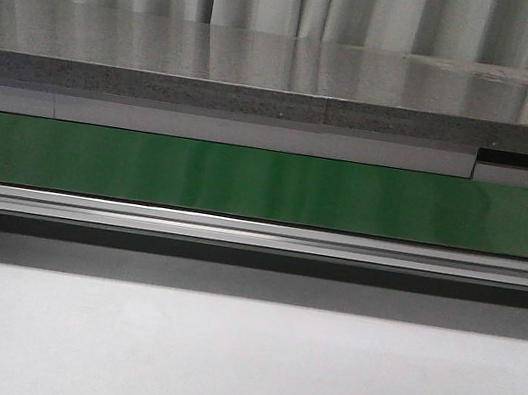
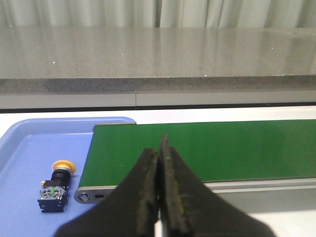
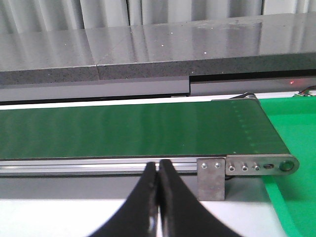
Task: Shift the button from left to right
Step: 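Move the left gripper toward the blue tray beside the belt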
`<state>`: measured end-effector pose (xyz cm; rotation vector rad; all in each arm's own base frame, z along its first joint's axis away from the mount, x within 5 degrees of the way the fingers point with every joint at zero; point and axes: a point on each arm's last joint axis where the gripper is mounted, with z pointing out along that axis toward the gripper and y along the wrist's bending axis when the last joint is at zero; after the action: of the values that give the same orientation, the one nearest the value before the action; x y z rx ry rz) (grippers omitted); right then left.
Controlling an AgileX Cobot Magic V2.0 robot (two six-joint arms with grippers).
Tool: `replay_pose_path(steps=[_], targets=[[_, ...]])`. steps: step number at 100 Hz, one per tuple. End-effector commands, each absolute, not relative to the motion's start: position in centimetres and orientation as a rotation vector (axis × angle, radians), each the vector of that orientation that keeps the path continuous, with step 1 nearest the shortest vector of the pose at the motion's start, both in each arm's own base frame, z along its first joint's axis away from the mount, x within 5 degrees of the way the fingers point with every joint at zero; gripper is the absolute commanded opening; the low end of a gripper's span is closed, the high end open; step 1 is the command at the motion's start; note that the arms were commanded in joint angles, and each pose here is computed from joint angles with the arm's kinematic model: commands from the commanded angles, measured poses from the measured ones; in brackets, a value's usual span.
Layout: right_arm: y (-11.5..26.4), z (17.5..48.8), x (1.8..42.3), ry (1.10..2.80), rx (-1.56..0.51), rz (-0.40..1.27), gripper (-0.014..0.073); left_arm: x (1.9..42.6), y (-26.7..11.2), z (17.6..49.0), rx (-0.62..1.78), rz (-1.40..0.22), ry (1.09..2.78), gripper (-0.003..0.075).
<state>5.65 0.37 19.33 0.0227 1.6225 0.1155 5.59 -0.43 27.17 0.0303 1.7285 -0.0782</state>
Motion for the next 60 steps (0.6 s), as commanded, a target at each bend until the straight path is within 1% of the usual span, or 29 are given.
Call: replay_pose_path(steps=[1,17,31,43,60], targets=[[0.3,20.7,5.4,1.505,0.017,0.111,-0.0068,6.4,-0.5,30.3,0.026,-0.096,1.700,-0.0020],[0.3,20.7,5.4,1.505,0.017,0.111,-0.0068,8.2,-0.6,32.7,0.039,-0.075,1.813,-0.0020],[0.3,20.7,5.4,1.505,0.017,0.111,-0.0068,10.1,-0.8,33.7,0.043,-0.072,1.941,-0.0020],[0.3,20.7,5.4,1.505,0.017,0.111,-0.0068,11.5,-0.9,34.0,0.043,-0.074,2.033,-0.0020],[0.3,20.7,5.4,1.505,0.017,0.111,-0.0068,13.0,-1.0,33.3,0.044,-0.075,2.144,-0.0020]])
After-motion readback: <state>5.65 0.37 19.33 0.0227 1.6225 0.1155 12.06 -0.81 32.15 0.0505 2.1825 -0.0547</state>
